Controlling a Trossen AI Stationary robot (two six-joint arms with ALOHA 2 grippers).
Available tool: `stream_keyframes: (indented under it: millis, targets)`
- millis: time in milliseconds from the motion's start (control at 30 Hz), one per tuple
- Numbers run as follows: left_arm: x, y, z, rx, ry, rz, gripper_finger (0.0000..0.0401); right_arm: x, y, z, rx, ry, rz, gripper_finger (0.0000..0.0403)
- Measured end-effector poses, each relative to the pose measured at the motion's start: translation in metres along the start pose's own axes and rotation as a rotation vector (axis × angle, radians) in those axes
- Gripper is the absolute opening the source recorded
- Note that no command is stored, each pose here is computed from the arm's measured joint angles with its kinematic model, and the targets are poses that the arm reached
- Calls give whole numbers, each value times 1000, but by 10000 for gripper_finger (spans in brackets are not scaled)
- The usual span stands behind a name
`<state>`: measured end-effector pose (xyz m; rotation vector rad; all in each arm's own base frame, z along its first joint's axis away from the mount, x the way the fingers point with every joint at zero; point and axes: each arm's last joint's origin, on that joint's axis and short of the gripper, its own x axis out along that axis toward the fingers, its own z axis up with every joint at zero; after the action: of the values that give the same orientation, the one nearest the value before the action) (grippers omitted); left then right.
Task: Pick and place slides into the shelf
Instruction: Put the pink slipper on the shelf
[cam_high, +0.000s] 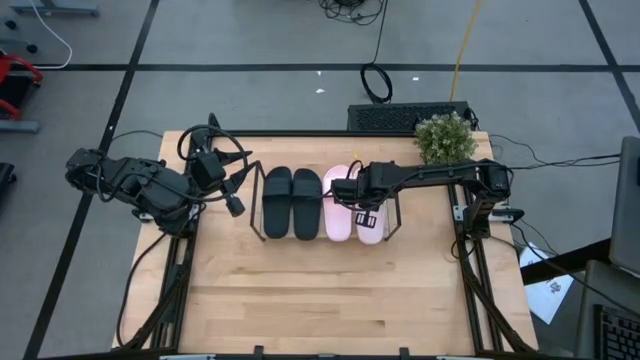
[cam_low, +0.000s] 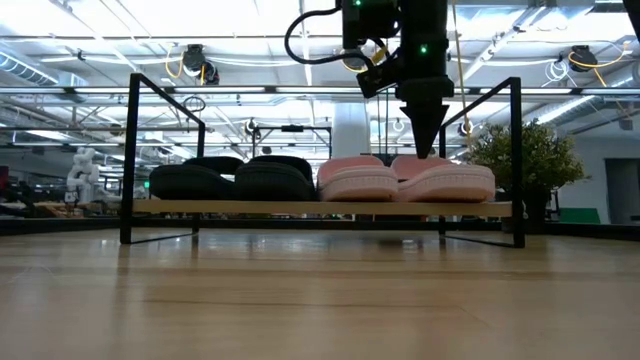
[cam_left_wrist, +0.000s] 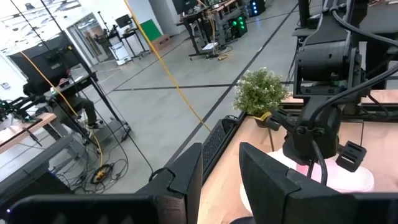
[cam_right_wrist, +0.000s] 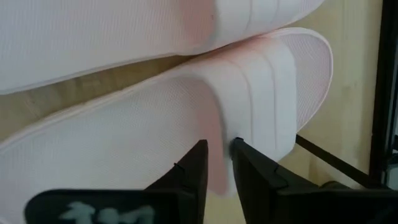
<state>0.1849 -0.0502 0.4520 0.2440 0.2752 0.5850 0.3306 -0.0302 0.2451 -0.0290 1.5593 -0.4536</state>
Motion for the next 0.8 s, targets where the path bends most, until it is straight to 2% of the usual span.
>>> stream_keyframes:
  millis: [367, 800]
  targets:
    - [0, 0, 0, -2, 0, 0, 113, 0, 0, -2, 5, 22, 18, 110]
    - [0, 0, 0, -3, 0, 0, 113, -14, -4, -8, 51, -20, 74, 116]
